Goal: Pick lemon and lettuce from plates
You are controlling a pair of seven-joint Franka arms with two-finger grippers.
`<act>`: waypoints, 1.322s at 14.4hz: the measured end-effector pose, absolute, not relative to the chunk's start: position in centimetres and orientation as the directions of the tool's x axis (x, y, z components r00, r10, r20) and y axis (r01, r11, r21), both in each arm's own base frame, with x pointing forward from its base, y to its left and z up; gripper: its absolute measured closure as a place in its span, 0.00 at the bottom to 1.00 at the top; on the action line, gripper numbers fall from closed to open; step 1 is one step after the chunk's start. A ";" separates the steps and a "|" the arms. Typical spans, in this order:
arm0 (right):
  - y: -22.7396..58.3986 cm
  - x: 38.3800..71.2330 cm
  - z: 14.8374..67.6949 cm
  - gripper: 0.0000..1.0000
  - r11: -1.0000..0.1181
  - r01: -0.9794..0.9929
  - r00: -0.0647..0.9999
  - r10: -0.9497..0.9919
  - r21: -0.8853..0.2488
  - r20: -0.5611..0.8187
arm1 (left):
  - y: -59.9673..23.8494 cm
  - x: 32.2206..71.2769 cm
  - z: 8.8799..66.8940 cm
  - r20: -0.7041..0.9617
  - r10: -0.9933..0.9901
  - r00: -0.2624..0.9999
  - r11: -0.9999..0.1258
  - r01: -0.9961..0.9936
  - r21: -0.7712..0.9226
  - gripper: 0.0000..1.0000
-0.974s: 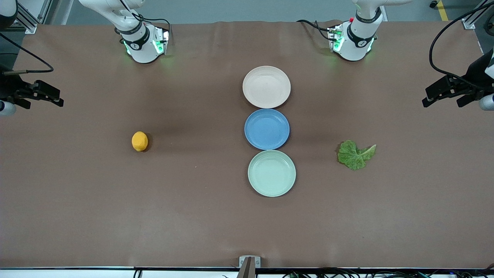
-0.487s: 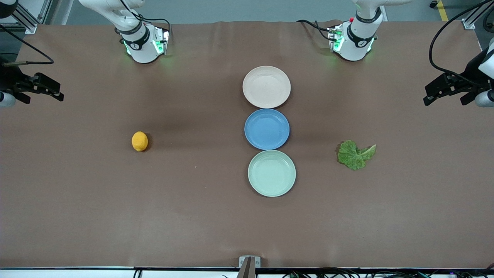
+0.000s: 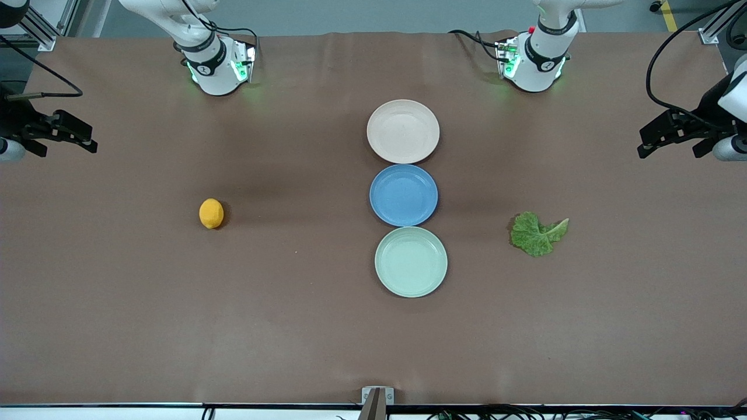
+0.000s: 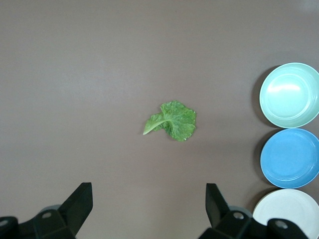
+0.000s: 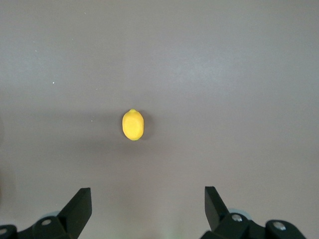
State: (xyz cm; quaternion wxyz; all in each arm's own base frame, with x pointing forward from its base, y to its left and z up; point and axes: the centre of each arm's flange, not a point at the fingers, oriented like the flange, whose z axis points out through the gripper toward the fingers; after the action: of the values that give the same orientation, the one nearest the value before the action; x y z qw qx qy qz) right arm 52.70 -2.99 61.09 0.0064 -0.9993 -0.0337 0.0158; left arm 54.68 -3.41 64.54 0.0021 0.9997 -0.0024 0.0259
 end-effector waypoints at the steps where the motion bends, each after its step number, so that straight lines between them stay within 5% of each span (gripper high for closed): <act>1: -3.0 52.7 61.1 0.00 -0.998 0.067 0.997 0.068 -0.014 -0.031 | -3.3 54.6 64.7 0.058 -0.003 0.998 -1.000 -0.003 0.004 0.00; 19: -2.7 52.6 61.3 0.00 -0.999 0.040 0.999 0.040 -0.026 -0.025 | -3.1 54.5 65.0 0.064 0.001 0.998 -1.000 0.001 0.004 0.00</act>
State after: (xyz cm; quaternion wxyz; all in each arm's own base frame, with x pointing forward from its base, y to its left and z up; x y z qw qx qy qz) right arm 52.61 -2.70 61.32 0.0126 -0.9996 -0.0201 0.0128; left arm 54.48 -3.11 64.98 0.0021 0.9995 0.0003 0.0320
